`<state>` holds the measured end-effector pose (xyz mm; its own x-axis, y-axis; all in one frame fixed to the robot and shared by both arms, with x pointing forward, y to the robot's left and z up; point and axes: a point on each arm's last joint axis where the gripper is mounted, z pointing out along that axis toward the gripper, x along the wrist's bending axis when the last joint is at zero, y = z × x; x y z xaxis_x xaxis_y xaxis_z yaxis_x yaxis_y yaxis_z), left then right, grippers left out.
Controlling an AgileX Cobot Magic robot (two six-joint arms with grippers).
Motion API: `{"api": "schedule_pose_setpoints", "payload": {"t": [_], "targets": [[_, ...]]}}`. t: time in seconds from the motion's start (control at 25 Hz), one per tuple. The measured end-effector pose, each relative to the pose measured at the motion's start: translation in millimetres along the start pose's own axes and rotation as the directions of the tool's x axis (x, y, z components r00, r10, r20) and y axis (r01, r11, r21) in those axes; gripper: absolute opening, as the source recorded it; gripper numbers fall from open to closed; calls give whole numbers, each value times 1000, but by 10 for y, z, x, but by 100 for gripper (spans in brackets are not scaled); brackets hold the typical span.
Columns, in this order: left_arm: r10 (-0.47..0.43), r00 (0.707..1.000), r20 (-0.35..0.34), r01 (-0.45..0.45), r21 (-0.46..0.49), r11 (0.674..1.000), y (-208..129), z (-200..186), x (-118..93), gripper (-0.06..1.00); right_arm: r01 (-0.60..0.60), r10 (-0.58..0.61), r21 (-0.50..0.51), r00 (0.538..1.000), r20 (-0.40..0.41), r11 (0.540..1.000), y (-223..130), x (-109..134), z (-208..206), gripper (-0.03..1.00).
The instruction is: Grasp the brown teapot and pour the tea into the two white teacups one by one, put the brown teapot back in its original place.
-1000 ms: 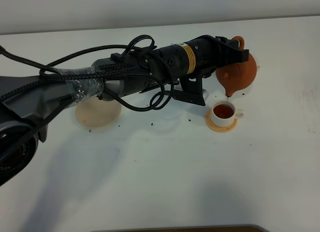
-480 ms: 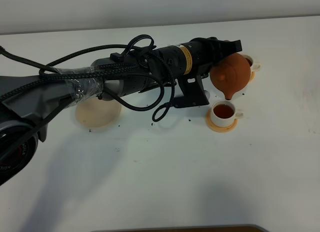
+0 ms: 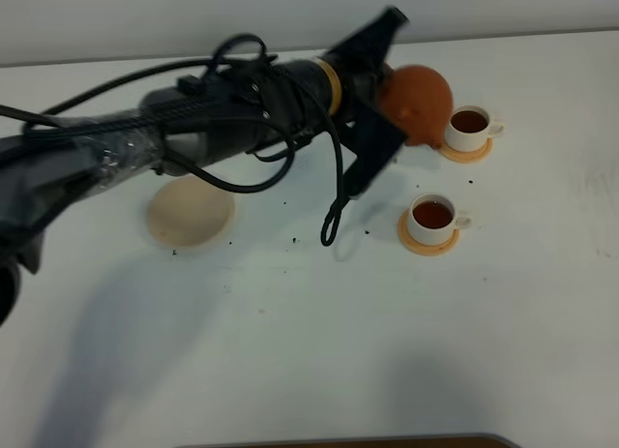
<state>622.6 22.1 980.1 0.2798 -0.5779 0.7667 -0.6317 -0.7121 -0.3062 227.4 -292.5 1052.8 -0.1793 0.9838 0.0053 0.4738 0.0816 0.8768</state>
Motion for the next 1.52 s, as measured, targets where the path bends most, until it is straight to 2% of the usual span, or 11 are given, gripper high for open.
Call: {"api": "schedule_pose_setpoints", "payload": {"t": [0.16,0.24,0.32,0.44,0.52,0.72,0.96,1.08,1.2,1.32,1.52], "targets": [[-202,975,94,190,129,973,-170,-194,8,14,0,0,0,1000,0,1000,0,0,0,38],[-304,946,113,281,180,943,-215,-258,2,14,0,0,0,1000,0,1000,0,0,0,38],[-408,902,138,373,226,900,-236,-296,-34,14,0,0,0,1000,0,1000,0,0,0,38],[-559,808,189,502,276,819,-218,-330,-111,14,0,0,0,1000,0,1000,0,0,0,38],[-638,734,234,568,305,765,-185,-347,-171,14,0,0,0,1000,0,1000,0,0,0,38],[-768,541,344,672,372,640,-76,-402,-295,14,0,0,0,1000,0,1000,0,0,0,38],[-837,275,472,739,454,499,101,-498,-398,14,0,0,0,1000,0,1000,0,0,0,38],[-844,178,507,747,488,451,167,-526,-429,14,0,0,0,1000,0,1000,0,0,0,38],[-850,94,518,748,527,404,233,-480,-491,14,0,0,0,1000,0,1000,0,0,0,38],[-857,37,514,728,574,375,286,-390,-593,14,0,0,0,1000,0,1000,0,0,0,38],[-864,17,504,721,592,360,296,-366,-620,14,0,0,0,1000,0,1000,0,0,0,38]]}}
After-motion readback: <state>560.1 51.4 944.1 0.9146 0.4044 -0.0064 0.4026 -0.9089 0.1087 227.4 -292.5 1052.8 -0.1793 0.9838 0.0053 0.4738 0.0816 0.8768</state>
